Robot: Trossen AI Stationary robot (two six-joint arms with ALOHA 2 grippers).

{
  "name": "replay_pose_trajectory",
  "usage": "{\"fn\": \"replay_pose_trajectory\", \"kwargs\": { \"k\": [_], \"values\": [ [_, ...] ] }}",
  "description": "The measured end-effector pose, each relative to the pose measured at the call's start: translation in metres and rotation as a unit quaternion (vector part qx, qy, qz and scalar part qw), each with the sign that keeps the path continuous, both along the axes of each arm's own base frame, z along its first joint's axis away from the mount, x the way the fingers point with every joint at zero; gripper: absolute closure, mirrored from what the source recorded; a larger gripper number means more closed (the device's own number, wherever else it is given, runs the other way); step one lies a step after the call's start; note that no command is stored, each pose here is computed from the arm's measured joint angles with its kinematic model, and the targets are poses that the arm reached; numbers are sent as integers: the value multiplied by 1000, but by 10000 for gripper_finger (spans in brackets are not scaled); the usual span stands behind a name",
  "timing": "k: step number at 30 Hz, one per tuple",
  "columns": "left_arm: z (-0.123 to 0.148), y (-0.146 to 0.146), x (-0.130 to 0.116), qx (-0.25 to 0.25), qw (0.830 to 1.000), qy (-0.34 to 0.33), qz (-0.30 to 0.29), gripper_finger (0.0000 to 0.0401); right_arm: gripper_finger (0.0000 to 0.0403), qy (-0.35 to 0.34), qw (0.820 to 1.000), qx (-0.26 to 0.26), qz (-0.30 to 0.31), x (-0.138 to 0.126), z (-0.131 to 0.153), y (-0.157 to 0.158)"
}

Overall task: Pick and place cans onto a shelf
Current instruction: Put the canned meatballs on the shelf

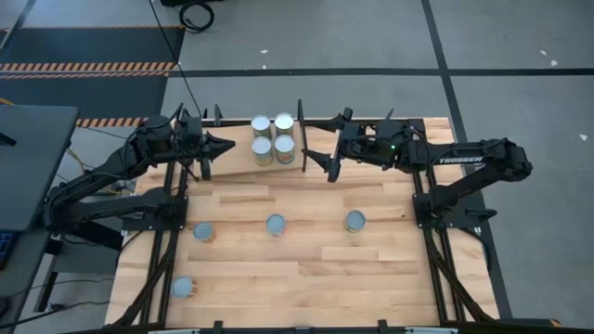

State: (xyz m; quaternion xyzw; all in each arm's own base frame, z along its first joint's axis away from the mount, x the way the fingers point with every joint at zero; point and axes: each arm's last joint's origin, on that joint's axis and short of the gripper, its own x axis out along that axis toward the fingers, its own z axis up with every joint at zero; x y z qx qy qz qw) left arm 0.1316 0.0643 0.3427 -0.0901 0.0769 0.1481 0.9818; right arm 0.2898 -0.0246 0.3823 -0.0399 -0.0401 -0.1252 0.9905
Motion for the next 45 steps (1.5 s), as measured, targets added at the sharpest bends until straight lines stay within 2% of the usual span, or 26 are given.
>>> {"fn": "replay_pose_trajectory", "kwargs": {
  "k": [4, 6, 11, 17, 24, 30, 33, 37, 41, 43, 45],
  "values": [
    [2, 0, 0, 6, 1000, -7, 4, 396, 37, -5, 1000, 22, 2, 0, 0, 0],
    [10, 3, 4, 25, 999, -45, 14, 396, 37, -8, 999, 34, 3, 0, 0, 0],
    [22, 5, 7, 5, 993, -120, 18, 396, 37, -10, 999, 41, 4, 0, 0, 0],
    [26, 4, 7, 18, 990, -138, 11, 396, 37, -10, 999, 42, 4, 0, 0, 0],
    [10, -9, 13, 11, 998, -52, -42, 396, 37, -10, 999, 41, 4, 0, 0, 0],
    [-10, -48, 23, -15, 992, 4, -127, 399, 37, 11, 1000, 10, -5, 0, -3, -3],
    [-33, -68, 26, -35, 989, 51, -135, 399, 37, 28, 999, -18, -8, 0, -4, -3],
    [-64, -87, 23, -66, 983, 124, -114, 400, 37, 43, 998, -42, -14, 0, -6, -4],
    [-73, -103, 20, -114, 972, 140, -153, 400, 37, 58, 997, -47, -16, 0, -9, -4],
    [-79, -108, 20, -106, 968, 154, -170, 397, 37, 72, 996, -56, -17, 0, -11, -5],
    [-88, -111, 22, -82, 969, 171, -160, 393, 37, 83, 994, -65, -28, 0, -12, -6]
  ]
}}
